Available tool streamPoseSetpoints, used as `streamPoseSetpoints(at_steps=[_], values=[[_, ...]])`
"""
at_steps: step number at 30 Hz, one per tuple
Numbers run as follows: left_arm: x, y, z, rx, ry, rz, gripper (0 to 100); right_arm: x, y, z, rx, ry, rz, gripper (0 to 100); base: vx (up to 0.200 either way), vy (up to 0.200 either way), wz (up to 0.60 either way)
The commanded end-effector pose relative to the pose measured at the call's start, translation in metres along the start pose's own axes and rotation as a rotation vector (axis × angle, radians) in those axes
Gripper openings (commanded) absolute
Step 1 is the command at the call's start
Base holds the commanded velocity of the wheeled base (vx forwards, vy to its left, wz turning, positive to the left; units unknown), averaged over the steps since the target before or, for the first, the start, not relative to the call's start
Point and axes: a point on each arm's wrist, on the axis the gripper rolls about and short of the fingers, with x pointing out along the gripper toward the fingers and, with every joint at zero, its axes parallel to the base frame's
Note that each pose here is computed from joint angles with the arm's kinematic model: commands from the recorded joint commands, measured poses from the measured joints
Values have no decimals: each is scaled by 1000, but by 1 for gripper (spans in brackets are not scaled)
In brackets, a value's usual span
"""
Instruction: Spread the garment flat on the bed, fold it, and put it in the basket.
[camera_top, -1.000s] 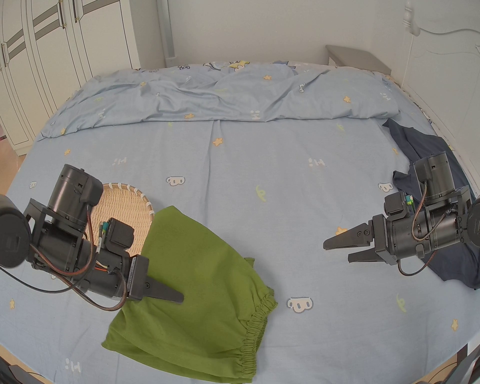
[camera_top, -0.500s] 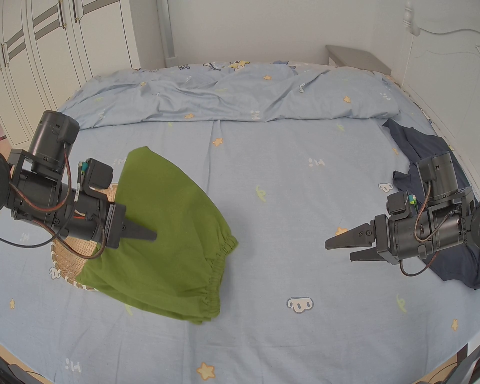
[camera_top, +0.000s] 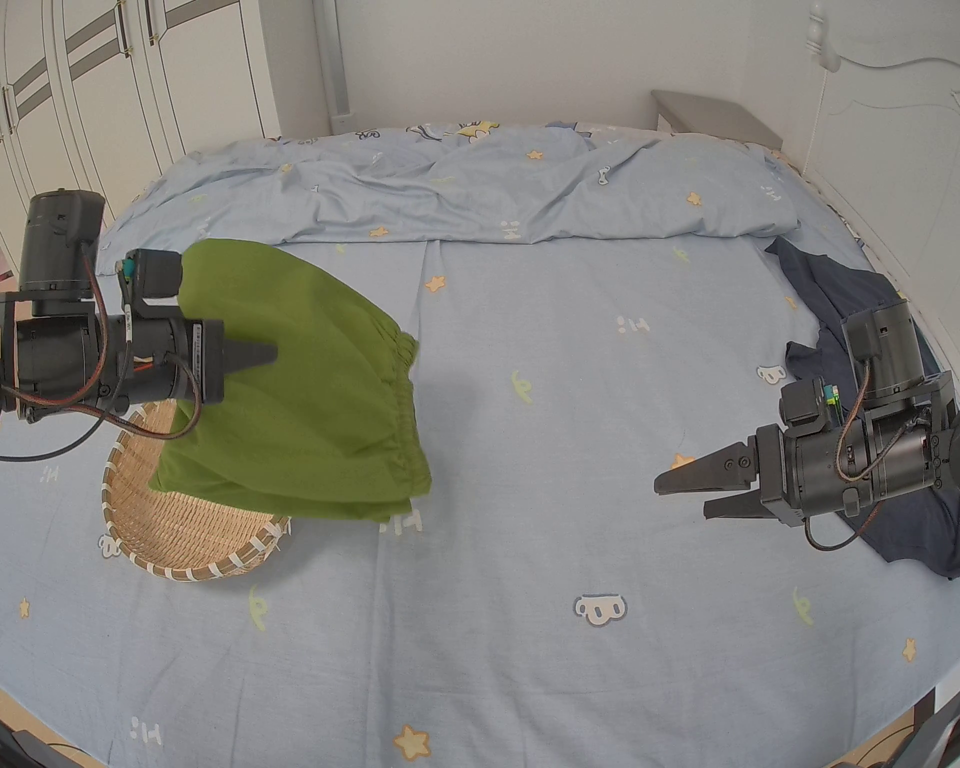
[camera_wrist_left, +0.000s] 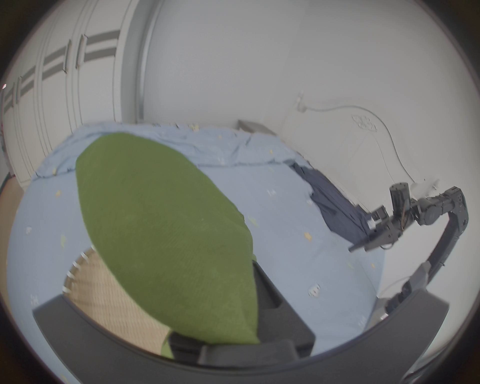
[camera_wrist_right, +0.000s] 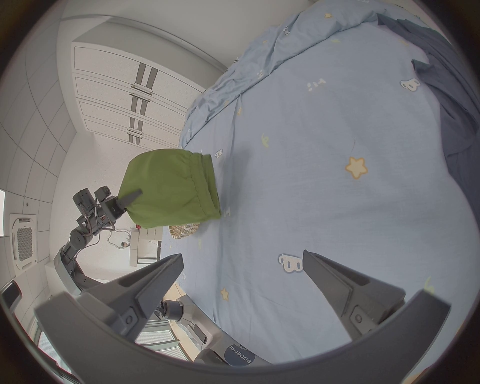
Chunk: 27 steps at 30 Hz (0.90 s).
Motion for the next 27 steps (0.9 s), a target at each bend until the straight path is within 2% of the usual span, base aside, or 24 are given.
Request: streamPoseSetpoints(at_steps=[1, 5, 6, 9, 14, 15, 19, 22, 27], values=[[-16, 18, -1, 2, -130, 110, 0, -1, 0, 0, 0, -5, 0, 100, 0, 0, 0], [-20, 30, 2, -4, -163, 154, 0, -2, 0, 1, -1, -9, 1, 100, 0, 0, 0], [-24, 39, 3, -13, -175, 192, 0, -6, 1, 2, -3, -23, 1, 100, 0, 0, 0], [-27, 52, 3, -31, -177, 237, 0, -10, 3, 2, -6, -36, 5, 100, 0, 0, 0], [-17, 71, -8, -97, -128, 276, 0, -11, 3, 2, -8, -37, 6, 100, 0, 0, 0], [-14, 79, -16, -152, -99, 295, 0, -10, 4, 1, -9, -33, 8, 100, 0, 0, 0], [-4, 103, -40, -277, -19, 342, 0, -9, 4, 0, -11, -24, 10, 100, 0, 0, 0], [9, 124, -73, -405, 88, 382, 0, -9, 5, -1, -13, -22, 13, 100, 0, 0, 0], [24, 156, -113, -593, 203, 452, 0, -9, 5, -1, -12, -20, 12, 100, 0, 0, 0]])
